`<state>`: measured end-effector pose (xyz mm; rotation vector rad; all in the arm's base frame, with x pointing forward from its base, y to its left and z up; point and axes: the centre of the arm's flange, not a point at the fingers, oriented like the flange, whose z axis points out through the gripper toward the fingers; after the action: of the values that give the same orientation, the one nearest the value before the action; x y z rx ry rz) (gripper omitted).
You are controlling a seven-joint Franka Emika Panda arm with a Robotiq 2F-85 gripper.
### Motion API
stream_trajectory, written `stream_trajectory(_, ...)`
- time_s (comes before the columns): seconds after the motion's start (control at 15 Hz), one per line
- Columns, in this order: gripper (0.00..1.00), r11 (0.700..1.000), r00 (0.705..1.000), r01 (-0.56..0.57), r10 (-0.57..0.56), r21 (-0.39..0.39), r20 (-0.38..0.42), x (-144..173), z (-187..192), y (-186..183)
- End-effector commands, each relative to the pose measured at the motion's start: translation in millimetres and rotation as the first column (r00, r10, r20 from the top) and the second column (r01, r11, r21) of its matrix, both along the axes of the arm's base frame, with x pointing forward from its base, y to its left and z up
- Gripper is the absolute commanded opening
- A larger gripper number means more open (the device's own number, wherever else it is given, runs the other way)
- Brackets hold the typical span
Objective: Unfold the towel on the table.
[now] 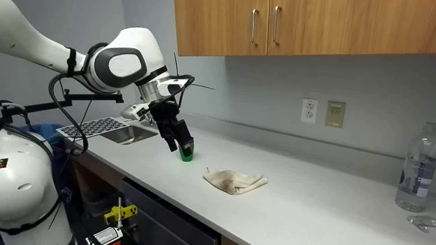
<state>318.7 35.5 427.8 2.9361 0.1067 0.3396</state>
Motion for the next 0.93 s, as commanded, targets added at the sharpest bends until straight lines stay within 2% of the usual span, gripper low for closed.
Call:
stream_trajectory(0.0, 1.00, 1.000, 1.000, 0.001, -0.001, 0.000, -0.006, 1.2, 0.4, 0.2)
stream_trajectory(0.87, 1.00, 1.000, 1.000, 0.001, -0.001, -0.001, -0.027, 1.4, -7.0, -0.3)
